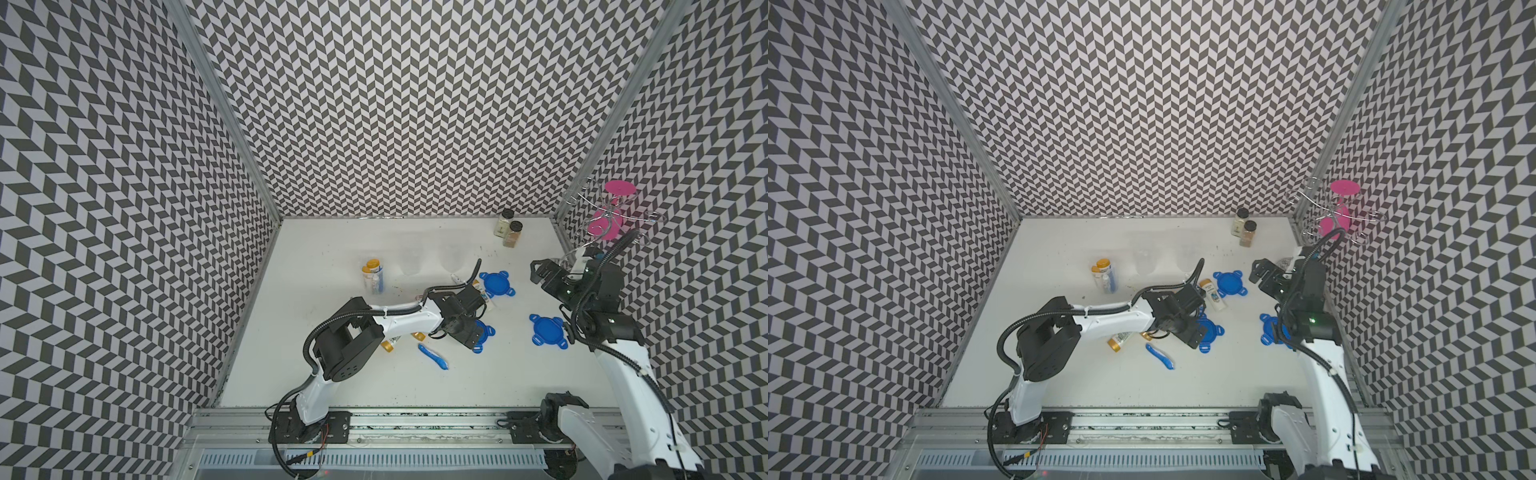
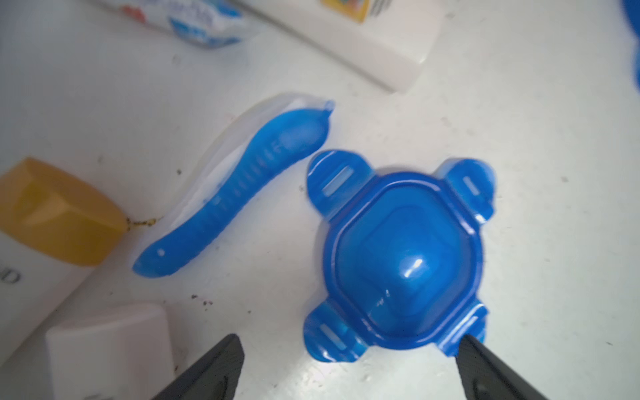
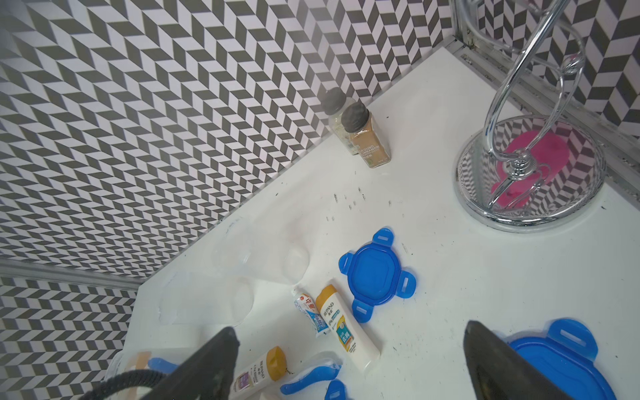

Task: Pack away toiletry kits
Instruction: Adjust the lid at the center of the board.

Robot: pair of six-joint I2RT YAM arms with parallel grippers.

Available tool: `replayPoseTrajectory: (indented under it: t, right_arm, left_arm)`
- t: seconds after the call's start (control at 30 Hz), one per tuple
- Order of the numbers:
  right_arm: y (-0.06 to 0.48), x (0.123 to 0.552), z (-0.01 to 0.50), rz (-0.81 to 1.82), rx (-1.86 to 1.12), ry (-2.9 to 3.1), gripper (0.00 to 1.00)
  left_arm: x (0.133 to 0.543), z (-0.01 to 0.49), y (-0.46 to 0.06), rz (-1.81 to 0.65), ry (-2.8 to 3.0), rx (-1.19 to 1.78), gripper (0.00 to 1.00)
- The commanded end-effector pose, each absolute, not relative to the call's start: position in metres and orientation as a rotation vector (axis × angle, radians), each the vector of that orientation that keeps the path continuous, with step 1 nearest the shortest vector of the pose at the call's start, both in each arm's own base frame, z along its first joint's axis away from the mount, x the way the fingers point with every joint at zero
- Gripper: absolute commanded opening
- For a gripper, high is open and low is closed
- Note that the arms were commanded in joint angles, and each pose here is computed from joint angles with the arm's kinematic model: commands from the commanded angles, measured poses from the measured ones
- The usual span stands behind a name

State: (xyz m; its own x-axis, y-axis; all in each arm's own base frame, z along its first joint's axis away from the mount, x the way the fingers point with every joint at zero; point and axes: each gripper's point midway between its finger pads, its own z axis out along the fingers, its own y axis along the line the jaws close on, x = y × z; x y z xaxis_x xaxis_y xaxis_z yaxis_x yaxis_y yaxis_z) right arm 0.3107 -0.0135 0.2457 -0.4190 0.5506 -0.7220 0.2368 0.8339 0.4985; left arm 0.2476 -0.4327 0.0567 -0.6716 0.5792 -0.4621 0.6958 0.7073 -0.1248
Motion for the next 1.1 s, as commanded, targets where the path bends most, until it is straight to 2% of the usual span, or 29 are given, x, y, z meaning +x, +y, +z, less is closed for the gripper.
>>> replayPoseTrajectory:
  t: [0.0, 0.13, 0.33, 1.07]
  right_arm:
    - [-0.013, 0.299, 0.236, 0.375, 0.586, 2.057, 1.0]
    - [-0.02, 0.296, 0.238, 0.352, 0.615, 2.057, 1.0]
    - [-0.037, 0.294, 0.271, 0.227, 0.605, 2.003, 1.0]
    - [-0.043, 0.295, 0.293, 0.197, 0.6, 1.946, 1.0]
  left_arm:
    - [0.242, 0.074, -0.456, -0.46, 2.422, 1.126, 1.0]
    - [0.249, 0.063, -0.463, -0.388, 2.438, 1.123, 1.0]
    - [0.26, 0.043, -0.471, -0.291, 2.467, 1.132, 0.99]
    - [0.237, 0.003, -0.45, -0.111, 2.507, 1.206, 0.98]
